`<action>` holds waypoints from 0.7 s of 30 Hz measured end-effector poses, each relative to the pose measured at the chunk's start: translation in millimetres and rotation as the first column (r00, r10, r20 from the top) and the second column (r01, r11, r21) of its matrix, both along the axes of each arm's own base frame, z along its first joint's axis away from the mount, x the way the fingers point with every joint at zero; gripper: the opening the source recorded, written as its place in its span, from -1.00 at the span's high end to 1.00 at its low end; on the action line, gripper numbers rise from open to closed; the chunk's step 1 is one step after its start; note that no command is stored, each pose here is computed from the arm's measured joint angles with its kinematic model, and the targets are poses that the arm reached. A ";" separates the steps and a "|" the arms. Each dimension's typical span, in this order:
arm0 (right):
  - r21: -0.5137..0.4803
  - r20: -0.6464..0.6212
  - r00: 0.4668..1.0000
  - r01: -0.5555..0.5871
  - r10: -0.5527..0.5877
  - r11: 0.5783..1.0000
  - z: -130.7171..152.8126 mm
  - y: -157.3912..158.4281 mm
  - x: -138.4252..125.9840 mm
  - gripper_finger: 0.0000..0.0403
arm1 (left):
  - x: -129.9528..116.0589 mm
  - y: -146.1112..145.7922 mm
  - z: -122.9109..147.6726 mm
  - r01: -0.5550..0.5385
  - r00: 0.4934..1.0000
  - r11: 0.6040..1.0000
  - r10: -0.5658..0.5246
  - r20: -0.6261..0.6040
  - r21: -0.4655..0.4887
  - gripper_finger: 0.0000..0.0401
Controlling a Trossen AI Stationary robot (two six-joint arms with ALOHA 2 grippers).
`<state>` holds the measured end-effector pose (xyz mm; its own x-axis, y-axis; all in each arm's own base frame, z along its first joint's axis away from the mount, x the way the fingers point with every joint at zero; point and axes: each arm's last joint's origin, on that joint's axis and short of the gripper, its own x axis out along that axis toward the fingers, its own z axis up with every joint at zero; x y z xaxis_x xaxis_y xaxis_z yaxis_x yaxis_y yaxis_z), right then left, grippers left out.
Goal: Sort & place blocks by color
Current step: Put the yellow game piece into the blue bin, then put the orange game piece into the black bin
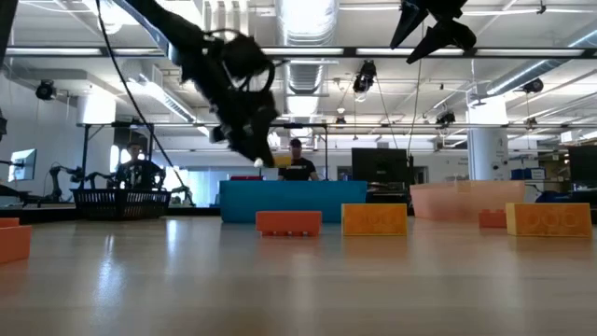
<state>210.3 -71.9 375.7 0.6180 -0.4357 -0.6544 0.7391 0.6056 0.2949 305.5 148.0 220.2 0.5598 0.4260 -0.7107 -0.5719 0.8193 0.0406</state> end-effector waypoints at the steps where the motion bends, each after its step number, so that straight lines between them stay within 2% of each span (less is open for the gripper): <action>1: 0.008 0.003 1.000 0.008 -0.008 1.000 -0.4 0.0 0.0 -0.09 | -4.7 6.1 -5.1 -0.038 0.999 0.999 0.038 -0.002 -0.017 0.38; 6: 0.057 0.029 0.999 0.036 -0.038 0.998 -1.5 2.8 1.1 -0.09 | -15.5 12.1 -20.8 -0.075 0.996 0.996 0.072 -0.045 -0.048 0.34; 15: 0.128 0.061 0.996 0.051 -0.059 0.990 -3.3 13.4 5.8 -0.09 | -14.1 12.8 -21.2 -0.073 0.996 0.996 0.071 -0.045 -0.050 0.19; 21: 0.184 0.040 0.997 0.059 -0.067 0.981 -13.0 21.1 19.9 -0.09 | -13.2 12.9 -19.3 -0.073 0.997 0.996 0.071 -0.040 -0.049 0.14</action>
<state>230.2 -50.8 362.7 0.6244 -0.3508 -0.6979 0.7571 0.4914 0.4305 292.3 160.9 200.9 0.5008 0.4272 -0.7528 -0.6284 0.7775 0.0232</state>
